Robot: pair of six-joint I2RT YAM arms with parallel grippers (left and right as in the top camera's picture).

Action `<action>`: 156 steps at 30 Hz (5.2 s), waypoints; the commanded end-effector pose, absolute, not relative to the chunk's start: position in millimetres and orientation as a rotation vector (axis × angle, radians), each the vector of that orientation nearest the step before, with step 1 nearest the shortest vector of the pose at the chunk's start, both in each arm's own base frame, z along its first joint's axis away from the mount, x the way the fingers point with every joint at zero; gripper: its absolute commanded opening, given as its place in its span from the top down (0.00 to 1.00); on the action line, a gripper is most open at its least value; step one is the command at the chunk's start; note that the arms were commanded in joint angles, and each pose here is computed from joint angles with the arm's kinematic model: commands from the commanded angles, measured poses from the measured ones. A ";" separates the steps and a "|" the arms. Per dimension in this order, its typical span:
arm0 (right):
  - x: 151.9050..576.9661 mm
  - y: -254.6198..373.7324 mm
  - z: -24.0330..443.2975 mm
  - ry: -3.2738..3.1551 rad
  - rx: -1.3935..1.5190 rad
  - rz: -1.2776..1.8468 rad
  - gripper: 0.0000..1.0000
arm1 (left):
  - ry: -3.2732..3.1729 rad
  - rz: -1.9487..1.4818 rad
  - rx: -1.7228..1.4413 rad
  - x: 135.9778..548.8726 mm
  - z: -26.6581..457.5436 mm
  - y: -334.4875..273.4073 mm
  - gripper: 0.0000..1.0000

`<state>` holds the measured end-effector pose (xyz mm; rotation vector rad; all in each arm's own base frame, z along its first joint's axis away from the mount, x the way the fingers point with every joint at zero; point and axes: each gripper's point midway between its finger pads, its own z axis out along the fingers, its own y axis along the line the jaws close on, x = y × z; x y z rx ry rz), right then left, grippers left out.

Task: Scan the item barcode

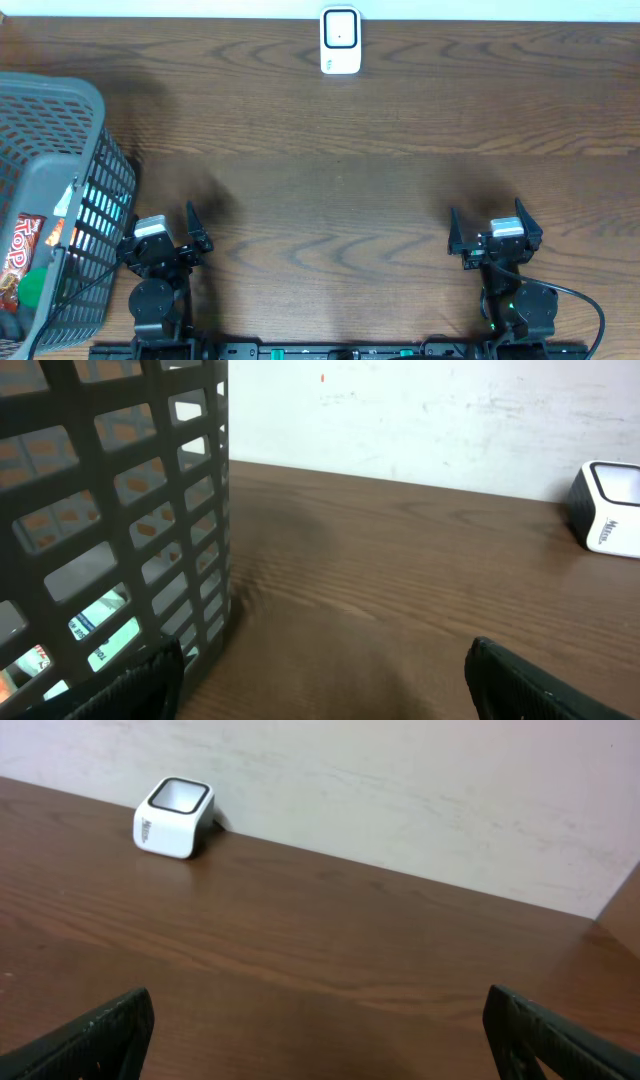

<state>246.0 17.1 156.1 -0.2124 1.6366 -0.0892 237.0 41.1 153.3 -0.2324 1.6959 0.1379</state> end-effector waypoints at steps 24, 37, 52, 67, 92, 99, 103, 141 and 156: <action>245.6 18.0 156.3 1.635 -0.203 -0.075 0.01 | 1.736 0.140 -0.238 236.6 137.8 41.4 0.10; 245.6 18.0 156.3 1.635 -0.203 -0.075 0.01 | 1.733 0.159 -0.227 236.5 139.3 42.7 0.10; 245.6 18.0 156.3 1.635 -0.203 -0.075 0.01 | 1.713 -0.062 -0.181 241.8 146.4 13.2 0.10; 245.6 18.0 156.3 1.635 -0.203 -0.075 0.01 | 1.909 -0.325 -0.103 203.0 316.4 -28.7 0.10; 245.6 18.0 156.3 1.635 -0.203 -0.075 0.01 | 1.942 -0.109 -0.489 213.1 491.2 27.1 0.09; 245.6 18.0 156.3 1.635 -0.203 -0.075 0.01 | 1.909 0.199 -0.876 213.8 491.5 91.1 0.09; 245.6 18.0 156.3 1.635 -0.203 -0.075 0.01 | 1.901 0.319 -1.185 202.3 462.9 133.3 0.09; 245.6 18.0 156.3 1.635 -0.203 -0.075 0.01 | 2.000 0.201 -2.303 137.4 148.1 245.4 0.09; 245.6 18.0 156.3 1.635 -0.203 -0.075 0.01 | 1.866 0.165 -2.423 122.3 114.6 253.8 0.04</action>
